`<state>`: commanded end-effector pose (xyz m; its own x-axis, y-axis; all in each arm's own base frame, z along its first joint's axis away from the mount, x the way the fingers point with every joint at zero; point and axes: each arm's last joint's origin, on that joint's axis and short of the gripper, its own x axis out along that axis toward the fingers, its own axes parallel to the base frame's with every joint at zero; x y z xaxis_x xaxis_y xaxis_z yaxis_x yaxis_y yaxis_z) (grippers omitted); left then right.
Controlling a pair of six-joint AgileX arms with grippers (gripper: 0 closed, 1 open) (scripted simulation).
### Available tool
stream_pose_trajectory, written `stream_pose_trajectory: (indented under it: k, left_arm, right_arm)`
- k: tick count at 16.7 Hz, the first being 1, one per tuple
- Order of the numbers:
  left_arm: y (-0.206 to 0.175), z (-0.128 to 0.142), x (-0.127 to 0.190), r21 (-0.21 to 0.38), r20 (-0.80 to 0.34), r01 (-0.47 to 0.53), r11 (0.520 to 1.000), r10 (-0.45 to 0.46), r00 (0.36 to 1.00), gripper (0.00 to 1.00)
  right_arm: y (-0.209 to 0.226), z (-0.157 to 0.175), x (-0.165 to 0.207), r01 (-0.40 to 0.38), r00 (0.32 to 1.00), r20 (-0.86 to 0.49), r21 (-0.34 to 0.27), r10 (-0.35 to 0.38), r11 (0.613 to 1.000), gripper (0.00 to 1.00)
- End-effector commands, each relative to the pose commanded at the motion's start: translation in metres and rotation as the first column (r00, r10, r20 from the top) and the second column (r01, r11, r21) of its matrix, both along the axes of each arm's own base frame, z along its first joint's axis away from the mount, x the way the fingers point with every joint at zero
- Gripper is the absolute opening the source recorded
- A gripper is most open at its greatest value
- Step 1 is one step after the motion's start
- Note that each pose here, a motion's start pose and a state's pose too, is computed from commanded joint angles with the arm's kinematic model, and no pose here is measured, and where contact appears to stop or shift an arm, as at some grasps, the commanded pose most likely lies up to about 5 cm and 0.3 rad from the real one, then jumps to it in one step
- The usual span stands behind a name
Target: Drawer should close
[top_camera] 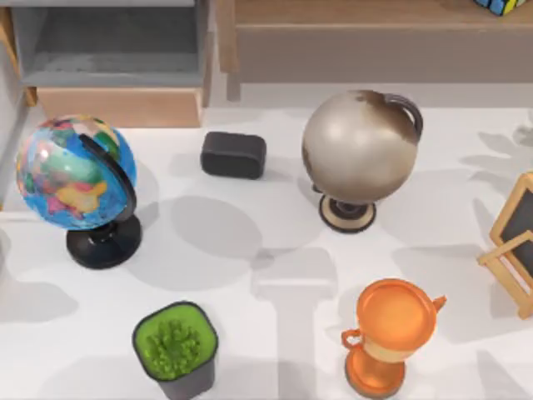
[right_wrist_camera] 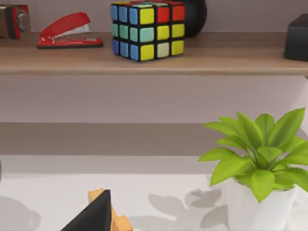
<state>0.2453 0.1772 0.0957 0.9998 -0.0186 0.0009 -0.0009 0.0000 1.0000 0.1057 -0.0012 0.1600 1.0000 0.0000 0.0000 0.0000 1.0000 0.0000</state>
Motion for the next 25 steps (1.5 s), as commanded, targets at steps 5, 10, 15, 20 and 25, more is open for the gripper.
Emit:
stream_pose_trajectory:
  k: [5,10,15,20,25]
  left_arm:
    - [-0.0031,-0.0006,0.0091,0.0,-0.001,0.001,1.0,-0.001,1.0,1.0]
    - [-0.0031,-0.0006,0.0091,0.0,-0.001,0.001,1.0,-0.001,1.0,0.7]
    - [-0.0031,-0.0006,0.0091,0.0,-0.001,0.001,1.0,-0.001,1.0,0.32]
    - [-0.0031,-0.0006,0.0091,0.0,-0.001,0.001,1.0,-0.001,1.0,0.0]
    - [-0.0031,-0.0006,0.0091,0.0,-0.001,0.001,1.0,-0.001,1.0,0.0]
  right_arm:
    - [0.0,0.0,0.0,0.0,1.0,0.0,0.0,0.0,1.0,1.0]
    - [0.0,0.0,0.0,0.0,1.0,0.0,0.0,0.0,1.0,1.0]
    - [0.0,0.0,0.0,0.0,1.0,0.0,0.0,0.0,1.0,1.0]
    - [0.0,0.0,0.0,0.0,1.0,0.0,0.0,0.0,1.0,1.0]
    - [0.0,0.0,0.0,0.0,1.0,0.0,0.0,0.0,1.0,1.0]
